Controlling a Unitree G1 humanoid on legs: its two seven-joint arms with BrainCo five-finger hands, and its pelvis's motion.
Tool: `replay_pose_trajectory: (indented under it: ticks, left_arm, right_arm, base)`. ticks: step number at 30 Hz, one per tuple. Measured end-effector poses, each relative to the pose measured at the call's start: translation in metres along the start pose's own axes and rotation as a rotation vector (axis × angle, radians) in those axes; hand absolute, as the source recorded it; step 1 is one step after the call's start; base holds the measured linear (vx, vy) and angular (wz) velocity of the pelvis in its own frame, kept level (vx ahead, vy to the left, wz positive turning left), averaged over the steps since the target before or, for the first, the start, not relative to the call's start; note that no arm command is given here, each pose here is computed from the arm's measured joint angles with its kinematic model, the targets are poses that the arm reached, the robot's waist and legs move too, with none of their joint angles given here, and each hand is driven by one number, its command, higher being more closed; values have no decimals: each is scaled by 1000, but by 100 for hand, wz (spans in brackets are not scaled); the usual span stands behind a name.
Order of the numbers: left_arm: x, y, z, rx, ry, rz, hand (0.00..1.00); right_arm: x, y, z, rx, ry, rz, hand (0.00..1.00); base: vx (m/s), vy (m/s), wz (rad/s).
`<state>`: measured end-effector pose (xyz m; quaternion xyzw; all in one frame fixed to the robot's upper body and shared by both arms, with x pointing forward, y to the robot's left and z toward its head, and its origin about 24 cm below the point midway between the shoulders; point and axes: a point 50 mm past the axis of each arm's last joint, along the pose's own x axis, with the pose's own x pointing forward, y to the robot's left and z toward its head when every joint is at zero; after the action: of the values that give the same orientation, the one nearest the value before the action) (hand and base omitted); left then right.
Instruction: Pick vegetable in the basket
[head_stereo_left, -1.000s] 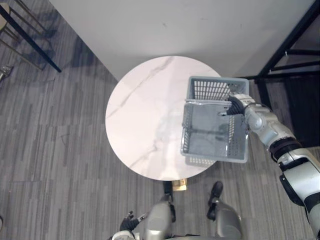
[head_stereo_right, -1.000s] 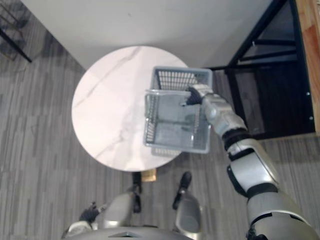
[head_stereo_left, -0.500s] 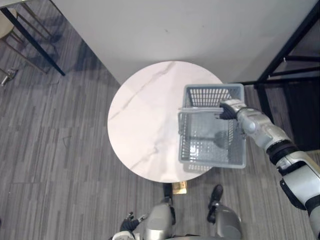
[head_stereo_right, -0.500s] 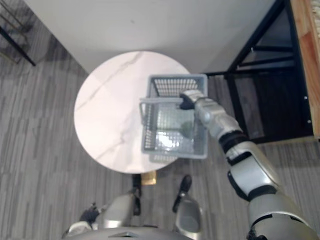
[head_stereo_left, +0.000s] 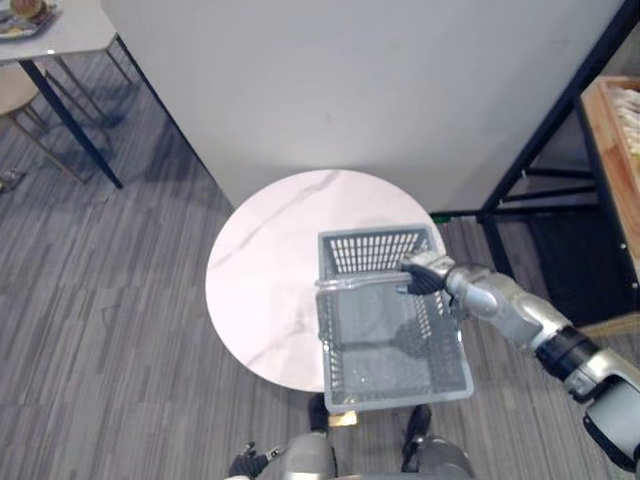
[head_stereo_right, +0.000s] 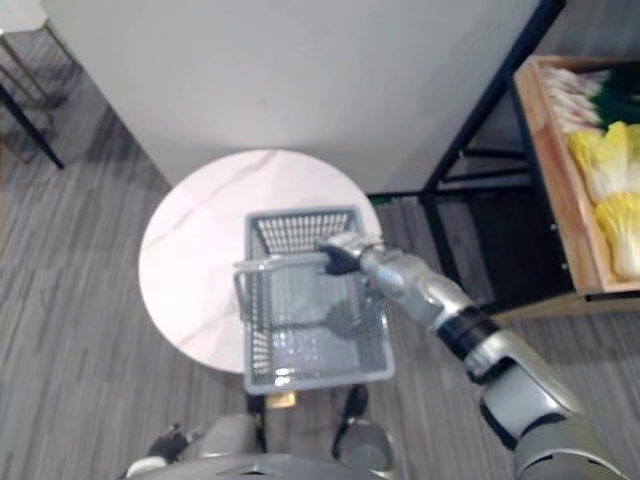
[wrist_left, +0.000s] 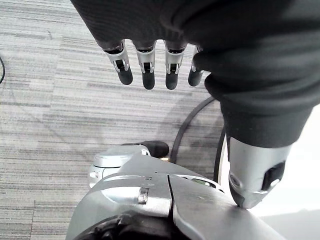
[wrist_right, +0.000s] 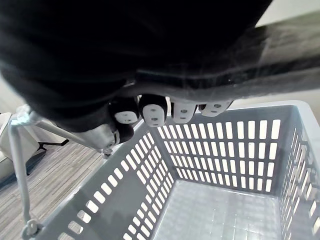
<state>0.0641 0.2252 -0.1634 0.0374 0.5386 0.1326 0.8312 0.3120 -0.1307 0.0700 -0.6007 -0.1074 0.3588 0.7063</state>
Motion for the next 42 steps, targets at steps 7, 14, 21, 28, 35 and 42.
replay_pose_trajectory:
  ticks: [7, 14, 21, 28, 35, 42]
  left_arm:
    - [-4, 4, -15, -3, 40, -5, 0]
    - [-8, 9, -28, -15, 70, -6, 0]
    - [-8, 18, -28, 85, 72, -5, 0]
    - [-2, 23, -8, 231, 27, -17, 0]
    - [-1, 18, -5, 270, 21, -43, 0]
    - [-1, -12, -9, 245, 50, -113, 0]
  right_arm:
    - [-56, 39, -28, 68, 120, 84, 100]
    - [-90, 55, -47, 122, 239, 81, 100]
    - [-107, 52, -38, 109, 234, 4, 100]
    - [-98, 48, -27, 59, 186, -20, 100]
    - [-81, 30, -20, 31, 123, -79, 100]
    - [-87, 43, -20, 15, 144, -27, 100]
  base:
    - [-2, 0, -7]
    - [38, -11, -28]
    - [-32, 49, -61]
    - [-122, 169, -128]
    - [-71, -31, -127]
    - [-32, -355, -72]
